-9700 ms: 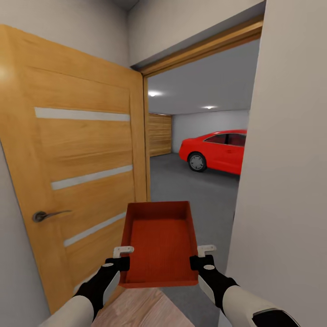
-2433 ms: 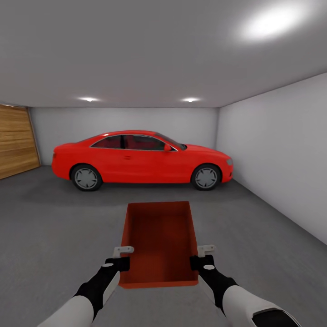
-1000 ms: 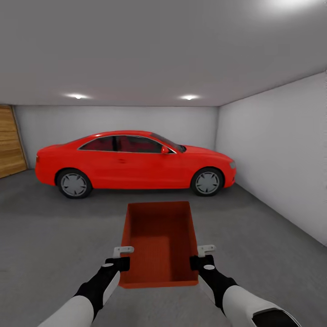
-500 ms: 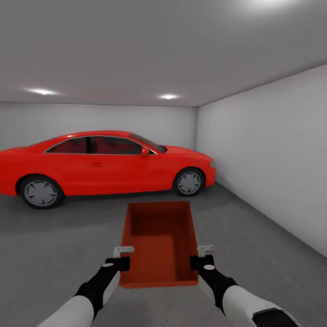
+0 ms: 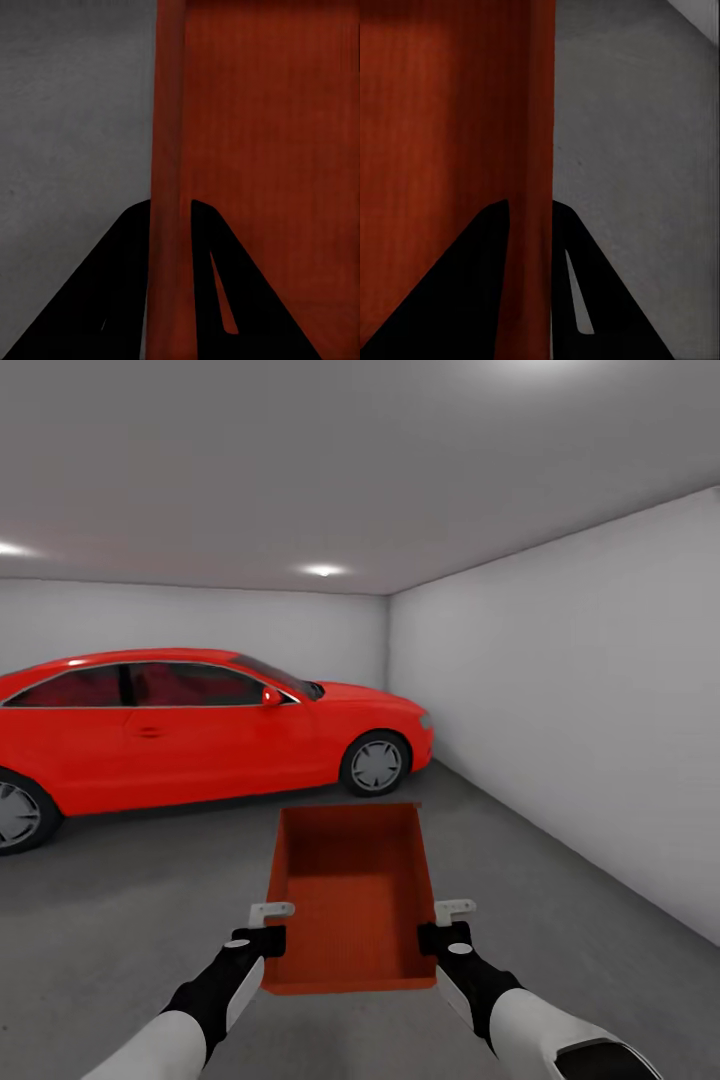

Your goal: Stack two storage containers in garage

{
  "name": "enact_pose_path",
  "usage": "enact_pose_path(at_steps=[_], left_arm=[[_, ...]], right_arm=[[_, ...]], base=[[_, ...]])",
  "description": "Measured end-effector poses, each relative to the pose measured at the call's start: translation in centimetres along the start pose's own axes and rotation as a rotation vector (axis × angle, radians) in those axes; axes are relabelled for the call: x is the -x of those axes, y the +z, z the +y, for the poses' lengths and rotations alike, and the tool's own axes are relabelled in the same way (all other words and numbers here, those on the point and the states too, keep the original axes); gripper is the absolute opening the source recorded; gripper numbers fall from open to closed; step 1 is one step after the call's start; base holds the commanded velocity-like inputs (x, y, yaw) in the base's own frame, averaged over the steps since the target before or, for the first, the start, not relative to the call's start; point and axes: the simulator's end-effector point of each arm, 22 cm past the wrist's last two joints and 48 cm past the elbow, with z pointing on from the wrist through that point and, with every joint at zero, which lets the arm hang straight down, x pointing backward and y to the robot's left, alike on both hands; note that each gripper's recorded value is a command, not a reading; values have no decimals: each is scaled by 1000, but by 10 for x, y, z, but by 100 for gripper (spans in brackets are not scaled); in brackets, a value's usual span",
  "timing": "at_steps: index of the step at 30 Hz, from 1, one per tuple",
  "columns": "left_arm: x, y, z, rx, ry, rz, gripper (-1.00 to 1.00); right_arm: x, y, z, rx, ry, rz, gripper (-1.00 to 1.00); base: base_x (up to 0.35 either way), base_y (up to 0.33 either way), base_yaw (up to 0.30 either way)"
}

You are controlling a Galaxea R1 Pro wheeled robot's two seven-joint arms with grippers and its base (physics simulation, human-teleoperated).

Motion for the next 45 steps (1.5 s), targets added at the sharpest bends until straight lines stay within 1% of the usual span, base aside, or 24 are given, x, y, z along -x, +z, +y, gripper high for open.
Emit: enact_pose_path(at_steps=[31,37,45], left_arm=[[0,0,0,0,1,0,-100],[0,-1,-5,4,2,-1,-100],[0,-1,-5,4,2,-1,-100]], right_arm=[[0,0,0,0,2,0,-100],[-1,1,-5,3,8,-1,-100],[-1,1,-4,3,7,-1,-100]], base=[[323,0,-281],[323,0,-281],[323,0,-281]])
